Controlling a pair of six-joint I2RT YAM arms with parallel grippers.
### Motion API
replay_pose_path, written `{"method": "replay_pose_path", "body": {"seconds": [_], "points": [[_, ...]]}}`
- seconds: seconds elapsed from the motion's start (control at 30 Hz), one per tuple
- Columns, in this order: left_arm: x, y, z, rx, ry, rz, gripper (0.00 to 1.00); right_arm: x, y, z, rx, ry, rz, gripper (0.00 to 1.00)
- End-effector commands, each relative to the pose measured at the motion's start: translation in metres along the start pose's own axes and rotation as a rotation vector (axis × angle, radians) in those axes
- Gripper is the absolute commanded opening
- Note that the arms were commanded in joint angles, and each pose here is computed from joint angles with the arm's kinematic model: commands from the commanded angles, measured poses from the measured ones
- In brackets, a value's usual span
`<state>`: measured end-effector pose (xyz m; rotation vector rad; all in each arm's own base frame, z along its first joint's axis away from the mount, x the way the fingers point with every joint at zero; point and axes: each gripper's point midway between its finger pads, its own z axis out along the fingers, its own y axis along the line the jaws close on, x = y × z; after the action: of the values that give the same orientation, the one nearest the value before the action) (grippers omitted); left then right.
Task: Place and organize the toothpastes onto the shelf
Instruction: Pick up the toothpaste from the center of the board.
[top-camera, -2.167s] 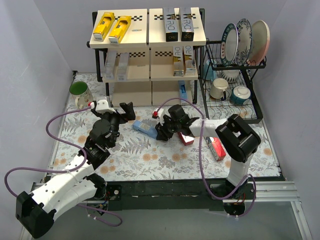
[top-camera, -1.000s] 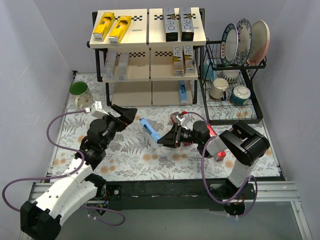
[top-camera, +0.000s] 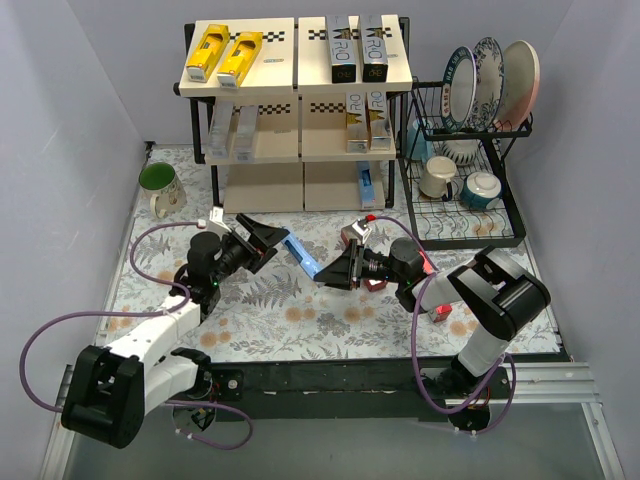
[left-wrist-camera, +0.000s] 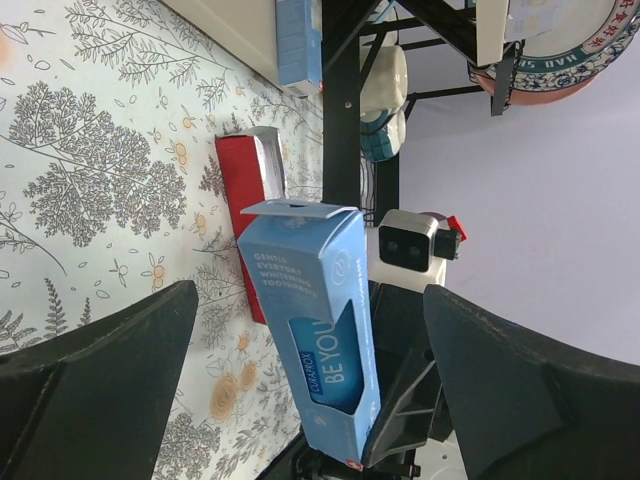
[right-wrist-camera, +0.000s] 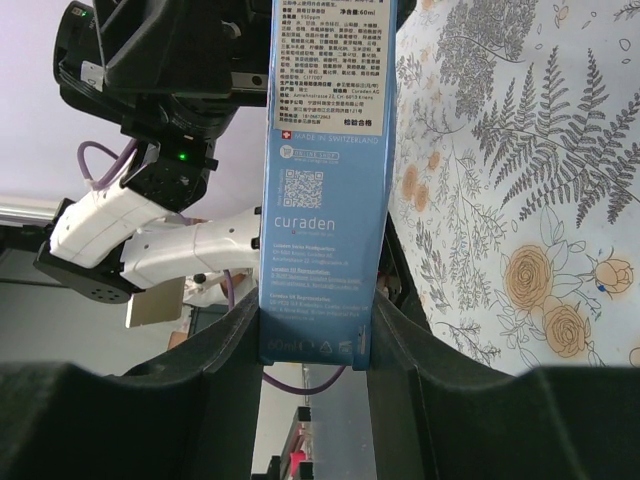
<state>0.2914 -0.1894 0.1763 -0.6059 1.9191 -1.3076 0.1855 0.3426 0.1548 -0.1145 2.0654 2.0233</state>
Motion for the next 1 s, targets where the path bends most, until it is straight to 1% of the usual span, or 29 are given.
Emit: {"method": "replay_pose_path", "body": {"seconds": [0.0, 0.3, 0.53, 0.57, 0.77, 0.8, 0.87, 0.9, 0.97], "points": [[0.003, -0.011, 0.003, 0.050, 0.015, 0.025, 0.95, -0.012, 0.112, -0.014, -0.423, -0.090, -0.422, 0.16], [0.007, -0.020, 0.012, 0.098, 0.013, 0.020, 0.87, -0.009, 0.118, -0.012, -0.454, -0.079, -0.407, 0.16], [0.010, -0.028, 0.018, 0.135, 0.015, -0.001, 0.78, -0.007, 0.116, -0.010, -0.453, -0.070, -0.403, 0.16], [0.012, -0.029, 0.018, 0.137, 0.018, -0.003, 0.75, -0.007, 0.116, -0.010, -0.453, -0.070, -0.403, 0.16], [0.013, -0.035, 0.017, 0.157, 0.011, -0.004, 0.66, -0.005, 0.111, -0.009, -0.445, -0.064, -0.393, 0.17], [0.011, -0.034, 0.017, 0.154, 0.002, -0.005, 0.63, -0.004, 0.109, -0.009, -0.441, -0.062, -0.389, 0.17], [0.010, -0.035, 0.015, 0.154, -0.006, -0.003, 0.59, -0.003, 0.109, -0.009, -0.440, -0.059, -0.390, 0.18], [0.009, -0.033, 0.015, 0.147, -0.013, -0.005, 0.54, -0.002, 0.106, -0.009, -0.433, -0.054, -0.384, 0.20], [0.009, -0.035, 0.013, 0.152, -0.019, -0.002, 0.50, -0.002, 0.104, -0.009, -0.427, -0.053, -0.387, 0.22]]}}
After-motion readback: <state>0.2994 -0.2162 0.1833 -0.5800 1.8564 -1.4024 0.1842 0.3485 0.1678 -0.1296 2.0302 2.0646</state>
